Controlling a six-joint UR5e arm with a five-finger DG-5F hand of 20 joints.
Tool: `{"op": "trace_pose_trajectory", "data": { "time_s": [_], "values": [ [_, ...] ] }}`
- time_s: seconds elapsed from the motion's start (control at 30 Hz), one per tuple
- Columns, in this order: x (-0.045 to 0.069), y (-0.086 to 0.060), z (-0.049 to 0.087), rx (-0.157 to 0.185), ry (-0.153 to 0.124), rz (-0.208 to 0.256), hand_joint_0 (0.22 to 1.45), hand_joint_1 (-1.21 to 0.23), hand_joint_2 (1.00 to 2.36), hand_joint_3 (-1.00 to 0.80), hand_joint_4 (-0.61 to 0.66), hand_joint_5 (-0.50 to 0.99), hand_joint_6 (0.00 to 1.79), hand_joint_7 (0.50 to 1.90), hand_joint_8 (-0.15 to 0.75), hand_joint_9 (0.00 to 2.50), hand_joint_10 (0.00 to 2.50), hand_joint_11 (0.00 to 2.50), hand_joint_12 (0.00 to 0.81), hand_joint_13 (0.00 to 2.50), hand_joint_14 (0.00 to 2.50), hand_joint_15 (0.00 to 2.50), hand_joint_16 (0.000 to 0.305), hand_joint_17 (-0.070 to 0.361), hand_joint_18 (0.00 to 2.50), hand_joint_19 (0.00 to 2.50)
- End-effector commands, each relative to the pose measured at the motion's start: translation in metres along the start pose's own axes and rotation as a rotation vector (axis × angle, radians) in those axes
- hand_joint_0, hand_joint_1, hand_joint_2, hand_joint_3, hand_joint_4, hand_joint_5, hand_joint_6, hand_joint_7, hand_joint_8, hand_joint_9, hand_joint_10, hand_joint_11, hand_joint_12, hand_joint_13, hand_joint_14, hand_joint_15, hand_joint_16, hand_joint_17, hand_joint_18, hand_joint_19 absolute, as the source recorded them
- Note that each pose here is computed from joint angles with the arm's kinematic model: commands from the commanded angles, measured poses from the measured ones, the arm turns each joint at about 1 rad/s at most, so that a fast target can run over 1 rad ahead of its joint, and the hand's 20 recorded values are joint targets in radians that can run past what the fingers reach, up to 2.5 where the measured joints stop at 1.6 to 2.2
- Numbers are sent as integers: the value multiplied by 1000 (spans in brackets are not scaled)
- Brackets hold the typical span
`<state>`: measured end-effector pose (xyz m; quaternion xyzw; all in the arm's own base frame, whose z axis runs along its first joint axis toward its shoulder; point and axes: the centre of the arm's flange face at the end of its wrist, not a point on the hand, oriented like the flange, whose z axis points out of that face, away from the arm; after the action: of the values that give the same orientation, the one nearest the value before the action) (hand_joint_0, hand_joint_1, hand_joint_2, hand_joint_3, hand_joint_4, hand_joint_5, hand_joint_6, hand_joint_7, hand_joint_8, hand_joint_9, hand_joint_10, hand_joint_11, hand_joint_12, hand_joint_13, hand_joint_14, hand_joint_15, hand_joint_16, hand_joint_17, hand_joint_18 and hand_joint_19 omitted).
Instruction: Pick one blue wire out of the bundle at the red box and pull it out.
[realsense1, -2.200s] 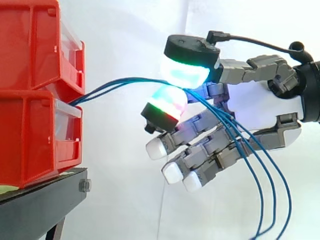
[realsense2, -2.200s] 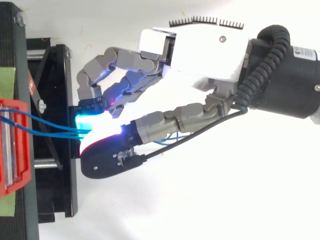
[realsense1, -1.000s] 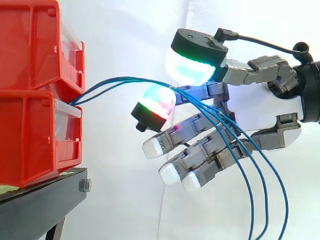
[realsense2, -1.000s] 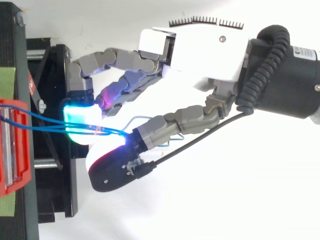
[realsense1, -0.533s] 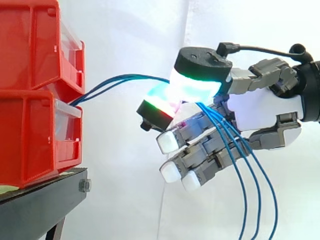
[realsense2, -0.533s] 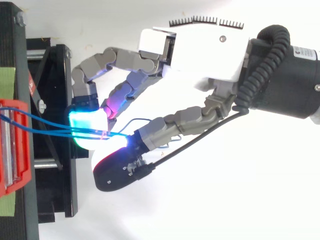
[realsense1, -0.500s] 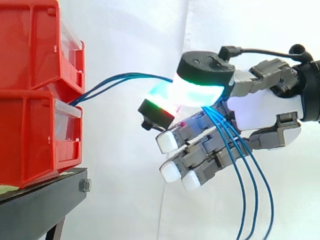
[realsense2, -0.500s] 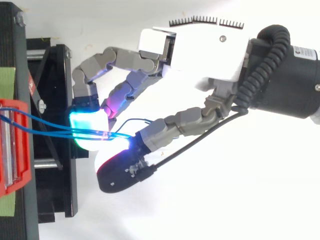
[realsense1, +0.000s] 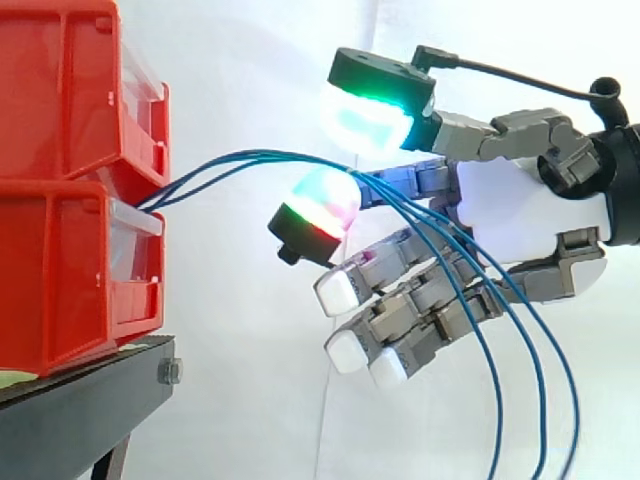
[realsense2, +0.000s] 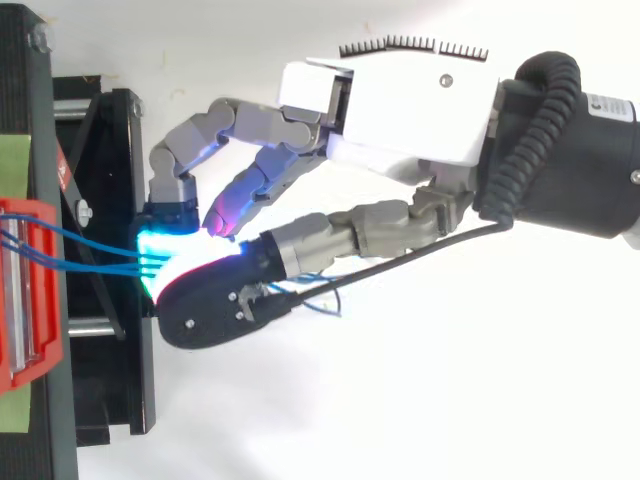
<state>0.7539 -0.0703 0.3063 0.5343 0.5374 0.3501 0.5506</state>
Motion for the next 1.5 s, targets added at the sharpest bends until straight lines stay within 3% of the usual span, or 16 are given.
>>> {"op": "trace_pose_trajectory", "data": {
  "time_s": [0.0,0.13,0.37,0.47,0.63,0.7,0.8,0.83,0.9,0.93,0.97,1.03,1.13,1.2,1.33,1.47],
  "values": [
    [0,0,0,1,1,-2,507,-460,1000,-500,-129,-92,802,1053,209,954,9,359,393,696,15,431,48,108,595,471],
    [0,0,0,1,1,0,576,-657,1000,-500,-94,-97,823,1113,203,952,10,387,379,703,16,443,44,100,589,482],
    [0,0,0,2,1,-1,599,-759,1007,-414,-20,-129,875,1097,228,913,12,452,387,708,16,447,45,100,603,471],
    [0,0,0,4,1,-1,629,-835,1011,-343,-53,-147,904,1062,236,901,14,450,387,713,18,442,45,102,629,458],
    [0,-1,0,5,1,-2,746,-917,1007,-419,-276,-188,929,1094,193,799,12,419,380,695,17,405,46,104,660,385],
    [0,0,0,2,1,-1,805,-910,1000,-499,-318,-210,926,1118,165,743,10,398,370,672,16,392,46,103,649,373],
    [-1,0,0,3,-1,-1,799,-886,1000,-500,-300,-217,911,1031,154,684,9,359,361,653,14,367,45,101,666,345],
    [0,0,0,2,1,-1,747,-910,1000,-500,-283,-217,901,954,151,651,9,352,359,646,15,372,45,102,672,341],
    [0,0,0,2,1,-1,635,-945,1000,-500,-251,-220,889,953,163,636,9,361,358,639,15,390,45,102,663,354],
    [0,-1,0,4,1,-1,512,-926,1000,-500,-199,-220,891,913,196,627,9,373,377,635,14,401,49,111,663,375],
    [0,1,0,1,1,0,489,-909,1000,-500,-187,-218,891,895,203,629,8,377,386,634,16,406,51,115,664,388],
    [0,1,0,1,1,0,411,-705,1000,-500,-130,-188,866,866,254,702,8,374,424,651,14,426,59,132,653,417],
    [0,0,0,2,1,-1,427,-489,1000,-500,-140,-156,829,916,256,766,8,367,422,642,16,424,58,130,620,452],
    [0,1,0,1,1,0,462,-443,1000,-500,-156,-147,818,969,248,802,11,371,410,643,16,436,54,122,588,473],
    [-1,1,0,1,-1,0,563,-554,1003,-471,-167,-147,837,1054,229,837,11,399,376,648,16,442,46,105,551,504],
    [0,1,0,1,1,0,562,-673,1014,-255,-97,-148,859,1183,245,843,13,429,380,669,18,448,46,104,583,493]
  ]
}}
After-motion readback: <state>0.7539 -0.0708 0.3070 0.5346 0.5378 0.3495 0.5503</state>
